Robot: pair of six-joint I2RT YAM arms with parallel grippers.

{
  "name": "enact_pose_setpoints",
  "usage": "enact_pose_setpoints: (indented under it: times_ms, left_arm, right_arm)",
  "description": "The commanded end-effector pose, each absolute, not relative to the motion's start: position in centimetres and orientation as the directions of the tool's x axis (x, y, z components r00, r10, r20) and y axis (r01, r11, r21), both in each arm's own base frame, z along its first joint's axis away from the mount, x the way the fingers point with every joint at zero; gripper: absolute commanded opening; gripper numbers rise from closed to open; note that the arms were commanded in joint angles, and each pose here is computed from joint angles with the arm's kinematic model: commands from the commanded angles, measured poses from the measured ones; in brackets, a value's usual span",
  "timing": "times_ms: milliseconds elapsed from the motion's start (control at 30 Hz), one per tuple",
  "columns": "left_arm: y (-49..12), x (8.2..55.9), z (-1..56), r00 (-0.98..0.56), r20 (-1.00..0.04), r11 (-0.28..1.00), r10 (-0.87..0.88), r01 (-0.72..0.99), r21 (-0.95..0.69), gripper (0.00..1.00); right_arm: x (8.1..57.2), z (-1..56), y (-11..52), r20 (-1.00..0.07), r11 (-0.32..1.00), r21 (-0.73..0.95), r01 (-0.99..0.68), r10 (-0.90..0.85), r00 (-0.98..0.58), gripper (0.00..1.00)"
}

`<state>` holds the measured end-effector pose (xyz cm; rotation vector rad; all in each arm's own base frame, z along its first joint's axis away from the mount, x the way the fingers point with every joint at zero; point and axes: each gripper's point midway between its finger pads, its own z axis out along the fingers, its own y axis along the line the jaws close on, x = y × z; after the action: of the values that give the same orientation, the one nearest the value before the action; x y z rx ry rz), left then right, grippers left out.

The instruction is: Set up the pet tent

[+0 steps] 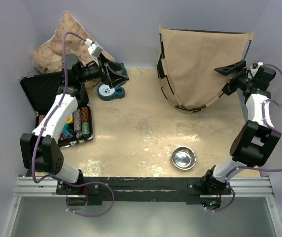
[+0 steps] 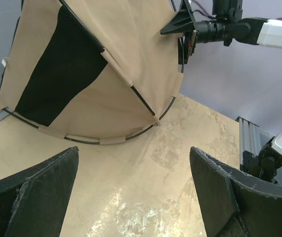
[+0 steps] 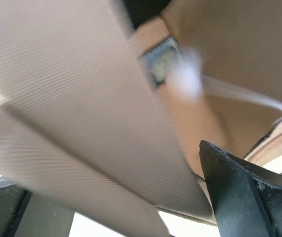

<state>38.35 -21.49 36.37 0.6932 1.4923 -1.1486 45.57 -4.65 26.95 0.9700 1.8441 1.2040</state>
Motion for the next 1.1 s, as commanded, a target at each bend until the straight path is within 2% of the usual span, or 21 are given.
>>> enact_pose_setpoints:
  times_ms: [0,67,133,233,367,467,567,633,767,867,1067]
  left_arm:
    - [-22.5,38.4,35.5,-0.188,-0.976,0.363,-0.113,0.906,-0.216,0.98]
    - [-22.5,38.3,35.2,-0.195,-0.974,0.364,-0.111,0.905,-0.222,0.98]
    - [-22.6,38.2,35.0,-0.193,-0.976,0.364,-0.105,0.906,-0.218,0.98]
    - [-22.4,38.2,34.8,-0.199,-0.974,0.374,-0.107,0.900,-0.225,0.98]
    - [-22.2,38.0,34.6,-0.214,-0.969,0.393,-0.121,0.886,-0.245,0.97]
    - [-22.1,37.6,34.4,-0.229,-0.964,0.394,-0.135,0.880,-0.264,0.97]
    - [-22.0,37.3,34.3,-0.239,-0.959,0.398,-0.149,0.874,-0.280,0.97]
    - [-21.9,37.0,34.5,-0.244,-0.956,0.395,-0.165,0.871,-0.291,0.97]
    - [-22.0,36.8,34.4,-0.263,-0.944,0.388,-0.199,0.864,-0.322,0.97]
    - [-22.0,37.0,34.2,-0.285,-0.934,0.386,-0.214,0.854,-0.349,0.97]
    - [-22.0,36.7,35.0,-0.282,-0.932,0.383,-0.226,0.854,-0.351,0.96]
  right_arm:
    - [42.6,29.9,-4.2,-0.645,0.695,0.714,-0.084,0.606,-0.466,0.98]
    - [42.1,30.0,-5.5,-0.778,0.826,0.553,-0.104,0.469,-0.417,0.98]
    - [41.5,30.0,-8.2,-0.873,0.937,0.346,-0.043,0.305,-0.380,0.98]
    - [40.6,29.3,-12.0,-0.908,0.989,0.124,0.082,0.147,-0.392,0.98]
    - [37.7,28.2,-15.2,-0.881,0.974,-0.068,0.217,0.043,-0.471,0.98]
    - [35.1,32.0,-15.5,-0.915,0.941,-0.227,0.251,-0.118,-0.386,0.98]
    - [32.7,35.2,-14.8,-0.926,0.898,-0.313,0.310,-0.216,-0.309,0.98]
    - [32.0,36.4,-12.6,-0.931,0.911,-0.319,0.262,-0.249,-0.268,0.98]
    - [32.6,38.5,-2.5,-0.951,0.954,-0.297,-0.042,-0.299,-0.079,0.96]
    - [34.8,35.5,5.0,-0.931,0.931,-0.321,-0.175,-0.344,-0.124,0.95]
    - [36.1,31.1,13.7,-0.871,0.850,-0.430,-0.305,-0.479,-0.106,0.97]
